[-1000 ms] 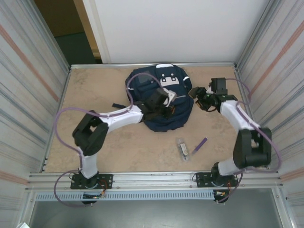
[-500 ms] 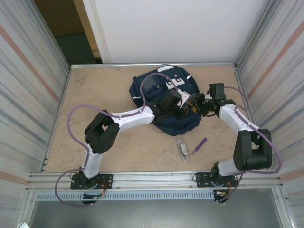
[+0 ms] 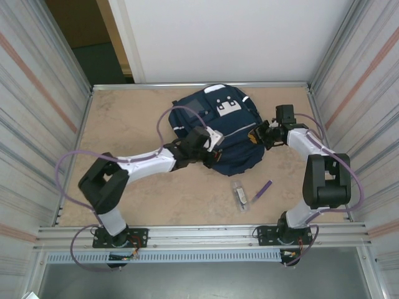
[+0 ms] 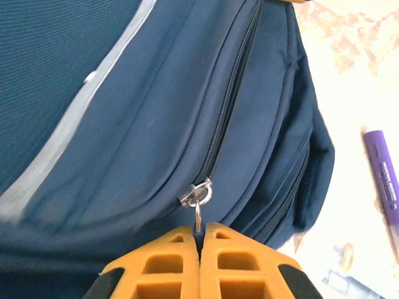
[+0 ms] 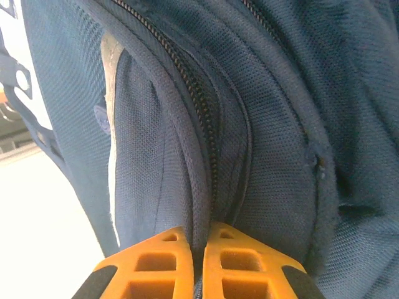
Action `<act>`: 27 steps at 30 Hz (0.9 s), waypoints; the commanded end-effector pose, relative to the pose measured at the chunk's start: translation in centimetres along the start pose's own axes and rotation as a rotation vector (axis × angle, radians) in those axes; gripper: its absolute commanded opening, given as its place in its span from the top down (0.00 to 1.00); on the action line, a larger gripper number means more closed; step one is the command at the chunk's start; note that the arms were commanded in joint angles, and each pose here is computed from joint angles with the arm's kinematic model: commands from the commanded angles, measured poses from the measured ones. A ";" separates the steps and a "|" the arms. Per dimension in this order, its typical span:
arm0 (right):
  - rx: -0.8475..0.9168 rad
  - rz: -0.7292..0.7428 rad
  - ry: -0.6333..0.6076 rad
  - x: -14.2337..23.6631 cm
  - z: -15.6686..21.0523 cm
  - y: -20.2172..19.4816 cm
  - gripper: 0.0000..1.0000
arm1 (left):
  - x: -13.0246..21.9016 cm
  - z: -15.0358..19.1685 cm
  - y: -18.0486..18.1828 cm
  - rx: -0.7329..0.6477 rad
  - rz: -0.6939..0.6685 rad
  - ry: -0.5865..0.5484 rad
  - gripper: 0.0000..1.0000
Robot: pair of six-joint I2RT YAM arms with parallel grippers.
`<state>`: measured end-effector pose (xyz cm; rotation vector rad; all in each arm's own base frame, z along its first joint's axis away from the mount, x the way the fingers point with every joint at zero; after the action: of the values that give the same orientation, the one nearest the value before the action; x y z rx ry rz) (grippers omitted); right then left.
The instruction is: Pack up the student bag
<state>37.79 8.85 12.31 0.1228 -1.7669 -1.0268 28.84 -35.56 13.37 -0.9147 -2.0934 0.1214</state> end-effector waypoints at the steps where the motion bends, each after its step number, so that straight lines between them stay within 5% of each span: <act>1: 0.032 -0.039 -0.129 1.4 -3.5 1.1 0.76 | 1.3 0.6 -1.3 -0.088 0.029 0.014 1.00; 2: 0.033 -0.042 -0.136 1.9 -3.2 1.3 0.59 | 1.0 0.0 -1.7 -0.078 0.040 0.001 1.00; 4: 0.027 -0.064 -0.128 3.1 -1.8 1.6 0.46 | 0.0 -1.8 -3.4 -0.077 0.088 -0.036 1.00; 14: -0.040 -0.039 -0.108 4.3 3.0 -0.1 0.39 | -4.4 -6.6 -12.4 -0.244 0.244 -0.108 1.00; 16: -0.050 -0.005 -0.129 4.1 2.6 -0.8 0.46 | -4.4 -6.7 -12.4 -0.247 0.234 -0.116 1.00; 21: -0.018 0.017 -0.133 4.3 1.0 -0.3 0.87 | -4.0 -5.2 -10.3 -0.294 0.156 -0.107 1.00; 24: -0.011 0.037 -0.161 4.7 0.2 -0.3 1.00 | -3.4 -3.5 -7.6 -0.289 0.085 -0.063 1.00; 27: -0.002 0.041 -0.182 4.8 -0.6 0.0 1.00 | -2.1 -1.7 -4.3 -0.277 0.009 -0.019 1.00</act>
<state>33.82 7.50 14.09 0.0221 -1.8098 -1.0510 28.43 -43.61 13.57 -1.1322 -2.1257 -0.1032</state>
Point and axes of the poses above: each hand's point on the last joint's axis, 136 mm out from that joint toward the fingers, its own x axis back along the fingers, its own y axis along the line the jaws close on, z = x × y, the point moved 2 cm from there along x, back along the fingers, and after that the axes turned 14 degrees about x, right-handed, at the moved point
